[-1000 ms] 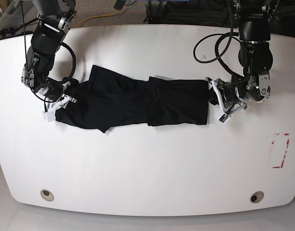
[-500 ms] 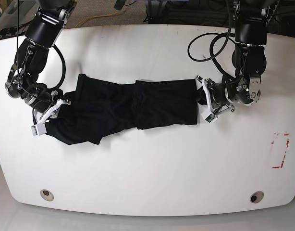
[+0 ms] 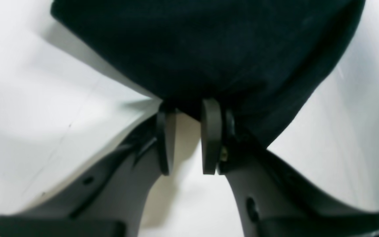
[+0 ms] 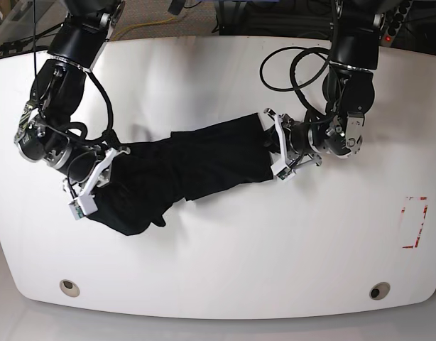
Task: Fold the T-shirt properly
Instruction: 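Lift the strip end with the right gripper and fold it toward the left gripper, then press the folded bundle down with the right gripper and release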
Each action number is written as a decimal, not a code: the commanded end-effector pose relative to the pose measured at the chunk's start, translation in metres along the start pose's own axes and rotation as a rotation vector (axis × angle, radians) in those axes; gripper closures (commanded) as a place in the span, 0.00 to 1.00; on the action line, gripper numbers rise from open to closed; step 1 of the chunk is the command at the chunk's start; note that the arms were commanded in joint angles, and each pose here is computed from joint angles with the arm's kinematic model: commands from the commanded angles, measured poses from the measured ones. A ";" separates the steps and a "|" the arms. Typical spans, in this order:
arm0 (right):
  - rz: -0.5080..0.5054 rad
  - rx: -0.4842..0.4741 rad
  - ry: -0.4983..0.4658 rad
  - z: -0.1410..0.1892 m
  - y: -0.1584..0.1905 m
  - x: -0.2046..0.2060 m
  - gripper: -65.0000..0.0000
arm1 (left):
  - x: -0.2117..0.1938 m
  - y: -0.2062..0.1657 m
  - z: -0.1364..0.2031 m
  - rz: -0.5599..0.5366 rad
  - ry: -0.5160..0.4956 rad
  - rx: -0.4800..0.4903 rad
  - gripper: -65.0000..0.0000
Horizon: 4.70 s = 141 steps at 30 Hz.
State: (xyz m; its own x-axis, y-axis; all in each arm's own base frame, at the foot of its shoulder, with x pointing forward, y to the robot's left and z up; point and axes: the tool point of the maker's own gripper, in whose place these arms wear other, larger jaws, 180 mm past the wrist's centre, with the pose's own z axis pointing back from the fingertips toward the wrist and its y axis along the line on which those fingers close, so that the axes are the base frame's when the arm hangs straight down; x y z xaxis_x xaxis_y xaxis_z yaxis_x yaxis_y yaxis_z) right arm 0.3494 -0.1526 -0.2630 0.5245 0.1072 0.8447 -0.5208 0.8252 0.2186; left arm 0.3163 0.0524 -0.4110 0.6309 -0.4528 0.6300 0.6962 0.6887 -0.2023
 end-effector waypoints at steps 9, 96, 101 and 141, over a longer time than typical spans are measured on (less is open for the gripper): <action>0.162 0.133 0.018 -0.043 0.065 0.014 1.00 | 0.011 0.003 0.002 -0.014 -0.018 0.010 0.82; 1.017 0.202 0.412 -0.158 0.204 -0.036 0.23 | 0.003 0.093 0.095 0.229 -0.260 0.191 0.82; 0.986 0.188 0.345 -0.139 0.199 -0.035 0.23 | 0.001 0.093 0.094 0.233 -0.256 0.188 0.82; 0.499 0.286 0.123 -0.184 0.220 -0.033 0.75 | -0.009 0.079 0.083 0.207 -0.205 0.153 0.82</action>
State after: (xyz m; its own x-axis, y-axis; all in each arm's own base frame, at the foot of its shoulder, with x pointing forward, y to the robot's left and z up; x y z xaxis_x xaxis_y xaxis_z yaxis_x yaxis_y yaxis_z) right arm 0.3282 0.1197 -0.3540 0.2590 0.5788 0.7733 -0.8882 0.4573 -0.0448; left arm 0.3249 0.1556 -0.3886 0.7055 -0.1890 0.6831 0.4747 0.8416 -0.2574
